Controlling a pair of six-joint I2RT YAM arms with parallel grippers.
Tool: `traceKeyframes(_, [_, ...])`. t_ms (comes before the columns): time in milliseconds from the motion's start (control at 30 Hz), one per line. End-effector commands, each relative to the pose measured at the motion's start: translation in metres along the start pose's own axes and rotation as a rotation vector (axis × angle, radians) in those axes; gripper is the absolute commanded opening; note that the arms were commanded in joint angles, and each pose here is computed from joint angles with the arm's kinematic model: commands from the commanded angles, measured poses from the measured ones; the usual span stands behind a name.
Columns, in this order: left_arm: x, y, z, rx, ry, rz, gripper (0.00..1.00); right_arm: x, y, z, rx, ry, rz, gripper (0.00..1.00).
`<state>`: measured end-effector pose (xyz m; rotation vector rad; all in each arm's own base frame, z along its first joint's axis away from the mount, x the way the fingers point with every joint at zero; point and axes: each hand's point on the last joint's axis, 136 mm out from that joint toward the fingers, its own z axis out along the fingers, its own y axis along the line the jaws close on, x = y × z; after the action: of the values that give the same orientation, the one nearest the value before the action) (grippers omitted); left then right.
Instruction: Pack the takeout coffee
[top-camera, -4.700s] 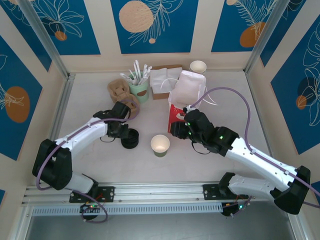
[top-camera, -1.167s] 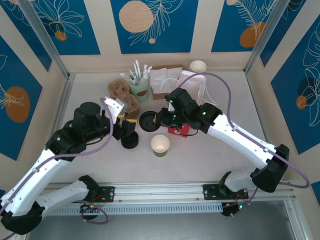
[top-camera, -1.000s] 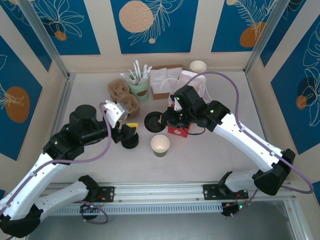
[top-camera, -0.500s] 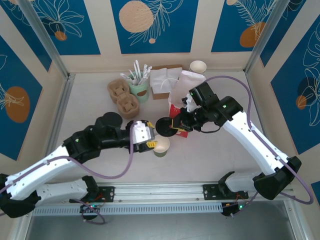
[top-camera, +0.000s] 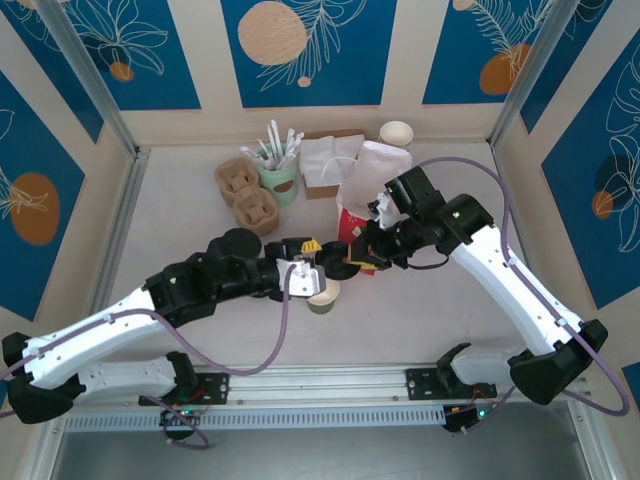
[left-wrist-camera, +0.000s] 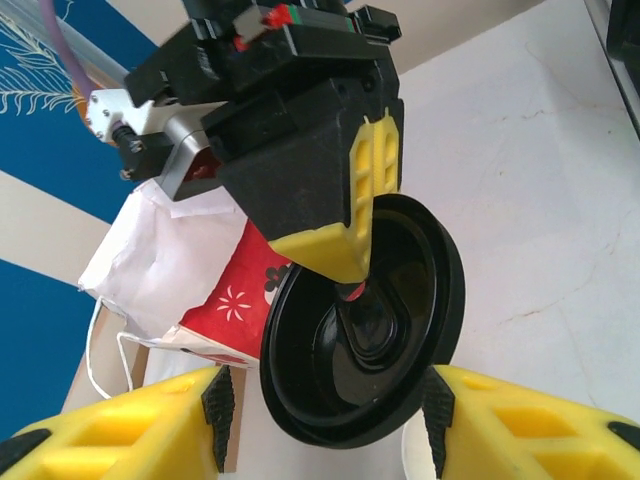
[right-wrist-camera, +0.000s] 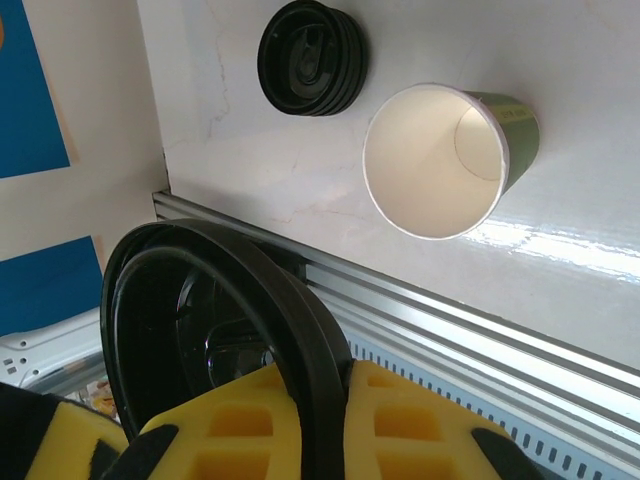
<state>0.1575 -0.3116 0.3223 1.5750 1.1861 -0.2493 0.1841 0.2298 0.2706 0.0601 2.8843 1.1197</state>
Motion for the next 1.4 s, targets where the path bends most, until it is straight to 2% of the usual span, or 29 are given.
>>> traceKeyframes(0, [-0.002,-0.006,0.002,0.030,0.006,0.075,0.55,0.012,-0.002,-0.003,-0.014,0.044,0.004,0.05])
traceKeyframes(333, [0.008,-0.013,0.006,0.056,0.037,0.114,0.54,0.015,-0.002,-0.002,-0.022,0.052,0.010,0.05])
traceKeyframes(733, [0.010,-0.010,0.013,0.043,0.059,0.123,0.47,0.020,-0.003,-0.001,-0.034,0.068,0.025,0.05])
traceKeyframes(933, [0.010,-0.009,0.016,0.034,0.059,0.119,0.39,0.022,-0.002,-0.001,-0.044,0.075,0.028,0.05])
traceKeyframes(1367, [0.004,-0.017,0.025,0.052,0.041,0.146,0.33,0.026,0.001,0.002,-0.071,0.105,0.042,0.05])
